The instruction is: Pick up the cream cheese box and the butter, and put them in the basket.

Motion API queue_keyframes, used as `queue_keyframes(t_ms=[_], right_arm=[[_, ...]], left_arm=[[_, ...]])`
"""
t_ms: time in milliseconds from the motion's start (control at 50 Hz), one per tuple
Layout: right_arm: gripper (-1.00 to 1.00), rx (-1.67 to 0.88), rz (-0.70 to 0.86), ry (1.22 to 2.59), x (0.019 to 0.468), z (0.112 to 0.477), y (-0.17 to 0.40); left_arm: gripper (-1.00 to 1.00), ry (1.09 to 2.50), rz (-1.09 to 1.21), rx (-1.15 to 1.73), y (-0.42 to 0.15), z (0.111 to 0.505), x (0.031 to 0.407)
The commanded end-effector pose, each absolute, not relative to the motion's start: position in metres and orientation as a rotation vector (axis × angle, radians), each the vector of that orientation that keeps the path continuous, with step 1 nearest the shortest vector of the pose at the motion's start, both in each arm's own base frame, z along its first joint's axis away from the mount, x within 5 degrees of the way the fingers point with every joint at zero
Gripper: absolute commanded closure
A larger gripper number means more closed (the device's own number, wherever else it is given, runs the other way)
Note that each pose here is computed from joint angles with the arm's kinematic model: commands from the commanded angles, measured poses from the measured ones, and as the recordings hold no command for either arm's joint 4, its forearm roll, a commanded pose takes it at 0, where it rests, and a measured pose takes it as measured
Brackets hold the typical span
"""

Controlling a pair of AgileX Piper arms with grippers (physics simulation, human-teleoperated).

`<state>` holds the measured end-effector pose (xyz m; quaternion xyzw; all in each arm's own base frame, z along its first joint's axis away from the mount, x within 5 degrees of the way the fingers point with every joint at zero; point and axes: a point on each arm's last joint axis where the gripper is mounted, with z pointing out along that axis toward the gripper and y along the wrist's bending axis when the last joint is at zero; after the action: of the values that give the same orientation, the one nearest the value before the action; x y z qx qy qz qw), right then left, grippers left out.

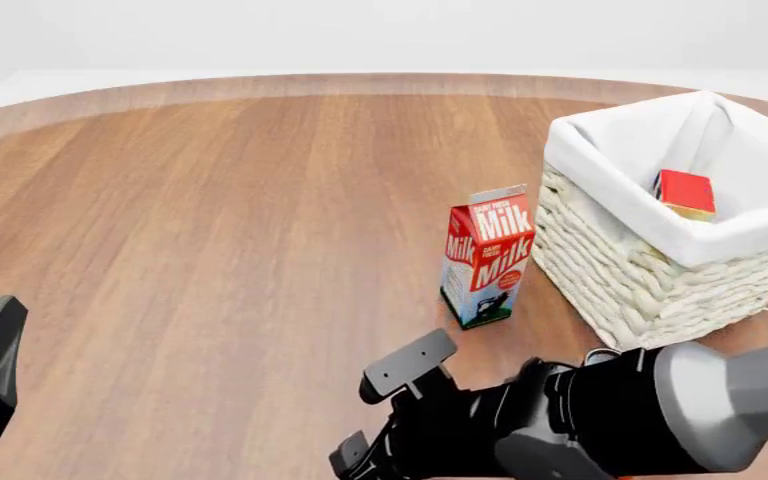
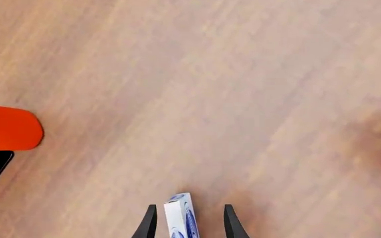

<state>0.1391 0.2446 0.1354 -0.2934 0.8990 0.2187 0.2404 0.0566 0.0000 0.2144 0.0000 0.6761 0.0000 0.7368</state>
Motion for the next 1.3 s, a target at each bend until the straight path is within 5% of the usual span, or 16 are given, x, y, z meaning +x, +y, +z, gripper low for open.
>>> queue_keyframes(t_ms=[20, 440, 460, 1300], right_arm=[[-1.0, -0.801, 0.598, 2.467, 0.139, 0.13, 0.246], [-1.0, -0.802, 0.602, 2.471, 0.138, 0.122, 0.249], [1.0, -0.802, 0.605, 2.469, 0.137, 0.123, 0.248], [1.0, -0.851, 0.594, 2.33, 0.155, 0.197, 0.243]], left_arm=[[-1.0, 1.485, 0.0, 0.0, 0.0, 0.214, 0.057], [-1.0, 1.485, 0.0, 0.0, 0.0, 0.214, 0.057], [-1.0, 1.485, 0.0, 0.0, 0.0, 0.214, 0.057], [-1.0, 1.485, 0.0, 0.0, 0.0, 0.214, 0.057]])
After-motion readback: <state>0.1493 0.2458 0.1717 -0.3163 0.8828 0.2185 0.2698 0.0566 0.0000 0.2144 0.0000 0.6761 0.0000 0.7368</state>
